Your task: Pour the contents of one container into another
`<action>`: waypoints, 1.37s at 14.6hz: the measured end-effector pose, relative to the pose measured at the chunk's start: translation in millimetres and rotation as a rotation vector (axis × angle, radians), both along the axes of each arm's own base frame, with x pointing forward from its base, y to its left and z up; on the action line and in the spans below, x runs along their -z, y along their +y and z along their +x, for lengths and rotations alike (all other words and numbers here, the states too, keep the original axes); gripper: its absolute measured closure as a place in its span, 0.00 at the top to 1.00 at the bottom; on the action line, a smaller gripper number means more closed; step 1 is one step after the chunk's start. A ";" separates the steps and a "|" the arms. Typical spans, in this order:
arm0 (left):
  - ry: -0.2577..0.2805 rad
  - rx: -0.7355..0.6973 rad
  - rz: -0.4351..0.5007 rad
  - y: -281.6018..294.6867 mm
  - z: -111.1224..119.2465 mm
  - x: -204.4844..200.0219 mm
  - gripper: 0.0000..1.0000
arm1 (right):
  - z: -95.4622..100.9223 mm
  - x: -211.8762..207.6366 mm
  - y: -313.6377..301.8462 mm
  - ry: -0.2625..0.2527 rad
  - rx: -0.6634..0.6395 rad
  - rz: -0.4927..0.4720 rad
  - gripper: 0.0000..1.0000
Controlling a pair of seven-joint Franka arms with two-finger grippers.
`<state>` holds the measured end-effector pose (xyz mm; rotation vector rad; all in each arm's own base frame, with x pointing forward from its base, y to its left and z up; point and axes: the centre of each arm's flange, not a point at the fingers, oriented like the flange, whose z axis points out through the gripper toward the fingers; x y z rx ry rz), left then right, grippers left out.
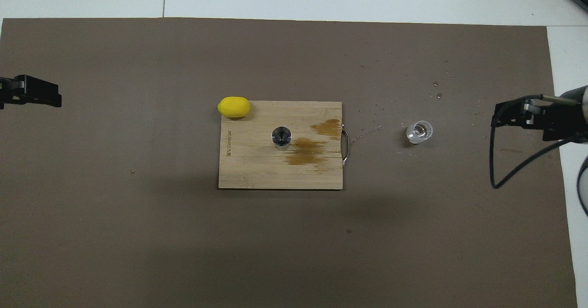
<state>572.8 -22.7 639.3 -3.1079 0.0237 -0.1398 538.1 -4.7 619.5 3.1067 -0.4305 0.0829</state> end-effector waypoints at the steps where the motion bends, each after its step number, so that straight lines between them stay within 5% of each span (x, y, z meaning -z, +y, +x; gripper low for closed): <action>1: 0.000 0.000 0.000 0.0 0.0 0.0 1.00 | -1.0 -5.3 -9.3 0.003 0.006 0.001 1.00; 20: 0.000 -0.001 0.000 0.5 0.0 0.0 1.00 | -6.4 -12.5 -9.0 0.066 -0.179 0.001 1.00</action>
